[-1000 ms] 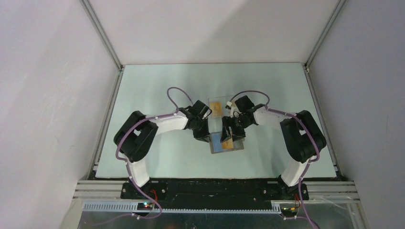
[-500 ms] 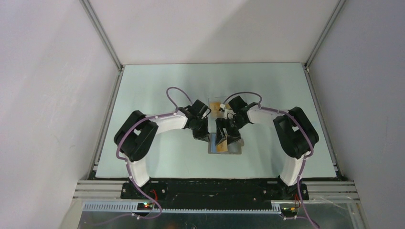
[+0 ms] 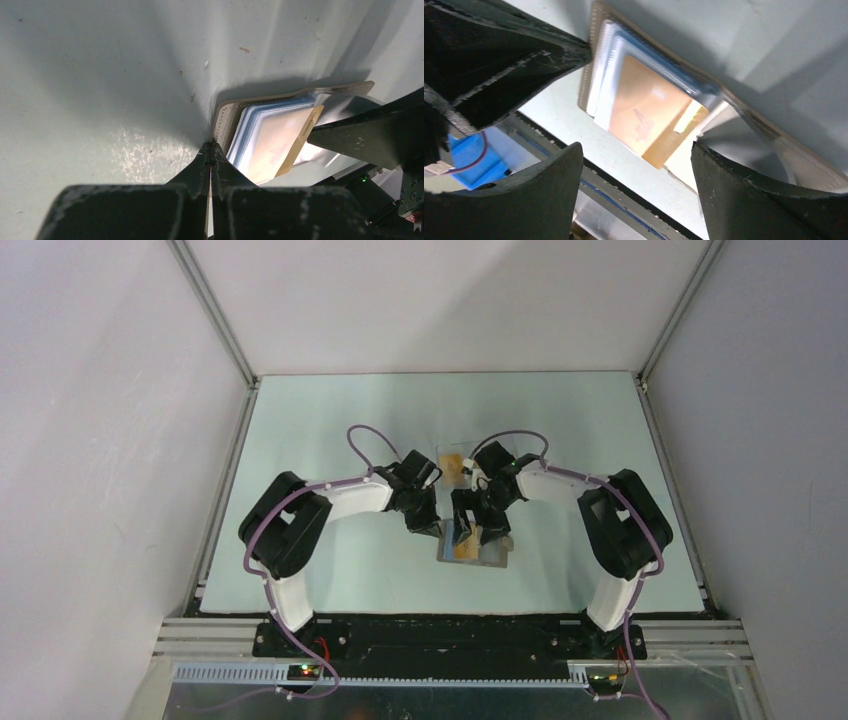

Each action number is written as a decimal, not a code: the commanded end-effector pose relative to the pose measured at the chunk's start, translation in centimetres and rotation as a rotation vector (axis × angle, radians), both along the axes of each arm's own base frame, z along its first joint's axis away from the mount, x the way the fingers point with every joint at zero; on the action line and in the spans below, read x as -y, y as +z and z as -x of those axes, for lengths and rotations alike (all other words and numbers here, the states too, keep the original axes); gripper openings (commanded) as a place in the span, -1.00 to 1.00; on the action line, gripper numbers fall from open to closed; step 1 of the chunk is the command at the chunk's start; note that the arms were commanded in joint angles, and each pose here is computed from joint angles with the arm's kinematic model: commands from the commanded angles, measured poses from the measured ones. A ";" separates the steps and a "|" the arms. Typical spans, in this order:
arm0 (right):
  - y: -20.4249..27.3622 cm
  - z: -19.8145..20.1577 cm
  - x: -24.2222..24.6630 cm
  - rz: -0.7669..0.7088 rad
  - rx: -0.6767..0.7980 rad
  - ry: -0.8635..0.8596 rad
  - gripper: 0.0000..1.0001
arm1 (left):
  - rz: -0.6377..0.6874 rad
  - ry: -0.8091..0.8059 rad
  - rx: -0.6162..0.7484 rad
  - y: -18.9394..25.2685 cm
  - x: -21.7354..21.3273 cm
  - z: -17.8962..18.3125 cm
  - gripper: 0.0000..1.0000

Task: Put the credit cards into the card holder
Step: Insert the credit card into the card slot.

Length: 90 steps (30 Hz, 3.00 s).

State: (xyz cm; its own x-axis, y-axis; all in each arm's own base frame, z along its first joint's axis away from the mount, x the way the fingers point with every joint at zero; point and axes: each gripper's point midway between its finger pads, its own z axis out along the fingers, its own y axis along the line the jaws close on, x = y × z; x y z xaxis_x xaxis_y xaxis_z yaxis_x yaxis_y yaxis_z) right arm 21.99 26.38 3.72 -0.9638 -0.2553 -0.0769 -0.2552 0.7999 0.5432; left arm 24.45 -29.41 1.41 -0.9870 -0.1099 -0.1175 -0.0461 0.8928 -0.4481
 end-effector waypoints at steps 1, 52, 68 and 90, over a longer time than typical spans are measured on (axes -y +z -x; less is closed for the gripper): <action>0.4 -1.4 2.3 0.152 0.093 -0.049 0.66 | -0.009 0.045 -0.003 -0.2 -0.2 0.1 -1.00; -0.7 2.1 4.1 0.197 -0.019 -0.028 -0.65 | 0.218 0.006 0.139 8.5 1.5 0.9 -0.23; -2.1 2.7 4.5 0.219 -0.057 -0.024 -1.00 | 0.231 -0.083 0.065 5.3 4.2 1.7 -0.22; -2.0 2.9 4.2 0.194 -0.060 -0.018 -1.00 | 0.159 -0.087 0.065 2.4 4.1 2.0 0.09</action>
State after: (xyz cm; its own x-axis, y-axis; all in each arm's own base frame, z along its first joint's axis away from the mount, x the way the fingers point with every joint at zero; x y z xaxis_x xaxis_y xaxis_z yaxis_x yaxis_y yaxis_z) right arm 19.23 22.26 1.86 -0.9731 -0.2279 0.0336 -0.1982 0.9023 0.3829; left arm 21.30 -33.35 3.62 -0.9938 -0.0442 -0.1024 0.0255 0.8037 -0.5944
